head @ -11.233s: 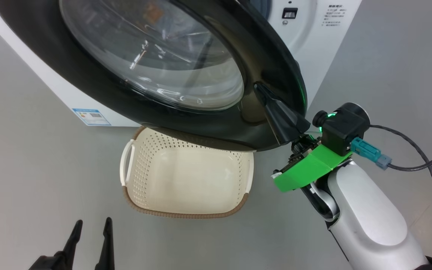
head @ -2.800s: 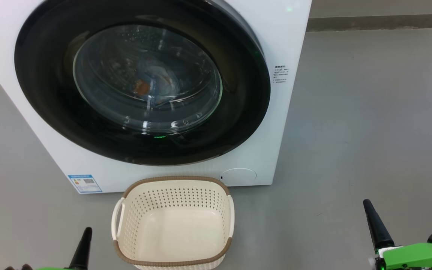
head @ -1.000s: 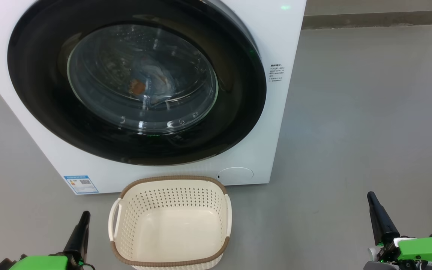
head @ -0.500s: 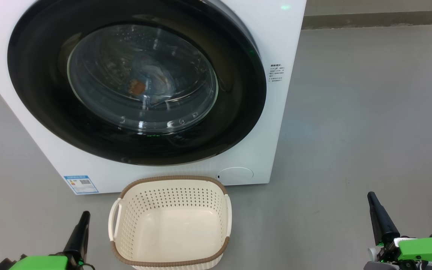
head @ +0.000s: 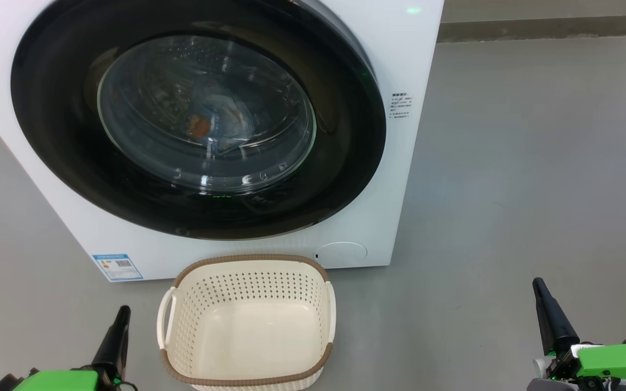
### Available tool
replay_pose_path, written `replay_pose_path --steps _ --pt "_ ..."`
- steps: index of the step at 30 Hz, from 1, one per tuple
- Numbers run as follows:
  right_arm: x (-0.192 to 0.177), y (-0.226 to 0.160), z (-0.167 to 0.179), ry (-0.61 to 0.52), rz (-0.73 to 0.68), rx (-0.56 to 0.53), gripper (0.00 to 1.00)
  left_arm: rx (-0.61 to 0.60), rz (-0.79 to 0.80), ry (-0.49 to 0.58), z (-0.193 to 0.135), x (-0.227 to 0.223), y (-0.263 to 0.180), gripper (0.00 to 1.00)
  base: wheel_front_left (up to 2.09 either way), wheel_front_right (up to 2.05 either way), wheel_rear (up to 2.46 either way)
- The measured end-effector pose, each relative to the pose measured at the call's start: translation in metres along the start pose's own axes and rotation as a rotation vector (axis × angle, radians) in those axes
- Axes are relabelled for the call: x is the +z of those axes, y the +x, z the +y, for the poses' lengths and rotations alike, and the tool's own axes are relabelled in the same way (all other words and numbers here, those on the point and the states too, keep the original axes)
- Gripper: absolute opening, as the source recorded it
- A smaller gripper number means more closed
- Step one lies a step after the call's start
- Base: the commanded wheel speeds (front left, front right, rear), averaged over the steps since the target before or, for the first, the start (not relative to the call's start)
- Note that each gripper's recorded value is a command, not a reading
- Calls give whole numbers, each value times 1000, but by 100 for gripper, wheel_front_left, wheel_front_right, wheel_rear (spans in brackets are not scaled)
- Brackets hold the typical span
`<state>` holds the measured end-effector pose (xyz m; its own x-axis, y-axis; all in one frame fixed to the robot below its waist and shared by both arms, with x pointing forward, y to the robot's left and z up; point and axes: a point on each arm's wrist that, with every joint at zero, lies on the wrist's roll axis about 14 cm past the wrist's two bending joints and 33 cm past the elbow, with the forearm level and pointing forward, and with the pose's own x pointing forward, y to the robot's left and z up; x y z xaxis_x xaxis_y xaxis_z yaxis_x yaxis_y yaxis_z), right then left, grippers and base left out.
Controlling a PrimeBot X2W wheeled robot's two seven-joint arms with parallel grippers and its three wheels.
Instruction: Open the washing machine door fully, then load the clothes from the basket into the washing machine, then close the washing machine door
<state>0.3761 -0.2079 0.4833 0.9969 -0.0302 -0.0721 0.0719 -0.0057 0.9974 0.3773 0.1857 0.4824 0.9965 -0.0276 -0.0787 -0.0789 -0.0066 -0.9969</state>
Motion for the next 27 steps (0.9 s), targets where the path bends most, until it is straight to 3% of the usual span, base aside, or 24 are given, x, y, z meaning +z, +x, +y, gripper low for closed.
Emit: replay_pose_path --steps 27 --pt "0 0 0 2 0 0 0 0 0 0 0 0 0 0 0 0 0"
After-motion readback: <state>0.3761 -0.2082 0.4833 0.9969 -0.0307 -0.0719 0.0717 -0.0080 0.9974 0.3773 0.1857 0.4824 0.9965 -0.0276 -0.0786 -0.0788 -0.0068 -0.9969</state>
